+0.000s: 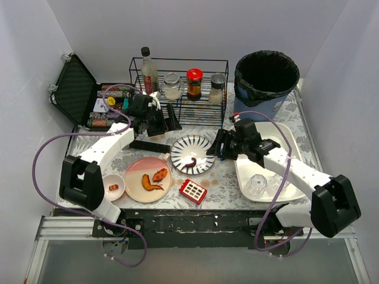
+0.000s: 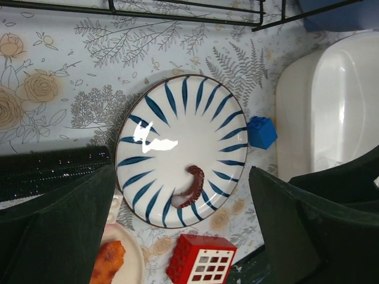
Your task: Clear the kitchen counter
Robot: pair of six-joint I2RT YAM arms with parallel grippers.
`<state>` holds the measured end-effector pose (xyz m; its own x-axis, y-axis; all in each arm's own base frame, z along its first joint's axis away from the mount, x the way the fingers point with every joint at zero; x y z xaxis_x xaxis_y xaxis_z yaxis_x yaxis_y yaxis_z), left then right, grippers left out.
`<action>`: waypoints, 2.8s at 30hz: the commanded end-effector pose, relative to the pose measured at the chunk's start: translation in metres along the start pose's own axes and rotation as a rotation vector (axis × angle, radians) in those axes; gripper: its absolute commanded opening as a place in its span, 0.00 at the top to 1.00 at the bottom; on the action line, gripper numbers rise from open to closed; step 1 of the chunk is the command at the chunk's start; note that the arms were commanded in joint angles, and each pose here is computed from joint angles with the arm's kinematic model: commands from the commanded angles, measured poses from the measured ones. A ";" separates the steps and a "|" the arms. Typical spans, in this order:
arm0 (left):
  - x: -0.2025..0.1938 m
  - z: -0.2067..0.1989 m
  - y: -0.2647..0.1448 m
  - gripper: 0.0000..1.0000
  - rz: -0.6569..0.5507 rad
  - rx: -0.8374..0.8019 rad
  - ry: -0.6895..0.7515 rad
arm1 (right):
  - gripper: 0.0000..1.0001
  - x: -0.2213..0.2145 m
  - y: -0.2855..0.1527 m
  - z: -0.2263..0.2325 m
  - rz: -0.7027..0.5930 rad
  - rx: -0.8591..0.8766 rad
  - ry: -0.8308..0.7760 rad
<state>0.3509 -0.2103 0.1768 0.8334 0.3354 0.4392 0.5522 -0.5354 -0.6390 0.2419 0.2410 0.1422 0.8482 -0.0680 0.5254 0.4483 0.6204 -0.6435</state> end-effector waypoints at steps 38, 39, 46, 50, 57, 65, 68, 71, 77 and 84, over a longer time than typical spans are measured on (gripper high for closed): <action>-0.016 0.054 0.094 0.48 0.107 0.190 0.411 | 0.30 -0.001 0.062 -0.046 0.115 -0.267 0.169; -0.017 0.056 0.095 0.51 0.112 0.196 0.416 | 0.30 -0.002 0.062 -0.047 0.116 -0.270 0.170; -0.027 0.067 0.100 0.70 0.134 0.230 0.416 | 0.30 -0.008 0.062 -0.056 0.131 -0.311 0.166; -0.031 0.072 0.104 0.78 0.146 0.242 0.411 | 0.29 -0.013 0.065 -0.063 0.152 -0.332 0.169; -0.039 0.078 0.109 0.88 0.170 0.250 0.405 | 0.29 -0.019 0.069 -0.070 0.182 -0.380 0.153; -0.048 0.084 0.114 1.00 0.198 0.257 0.401 | 0.28 -0.016 0.070 -0.078 0.172 -0.449 0.104; -0.052 0.086 0.115 1.00 0.207 0.258 0.397 | 0.28 -0.017 0.074 -0.077 0.170 -0.448 0.087; -0.056 0.087 0.115 1.00 0.218 0.256 0.393 | 0.28 -0.015 0.078 -0.072 0.151 -0.424 0.070; -0.064 0.090 0.114 1.00 0.237 0.247 0.387 | 0.29 -0.018 0.087 -0.064 0.141 -0.352 0.085; -0.074 0.096 0.115 1.00 0.261 0.244 0.387 | 0.35 -0.018 0.089 -0.061 0.086 -0.301 0.114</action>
<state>0.3796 -0.2270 0.0399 0.8622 -0.0859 0.4992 0.4356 -0.3774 -0.8172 0.2830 0.2458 0.0405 0.9190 -0.0904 0.3837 0.3910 0.3339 -0.8577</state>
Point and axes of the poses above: each gripper's point midway between its finger pads, its own y axis out along the fingers, its own z axis along the line the jaws close on, x = y × z, the point moved 1 cm from there along -y, back along the fingers, and after that the axes turned 8 degrees about -y, right-handed, at the moved point
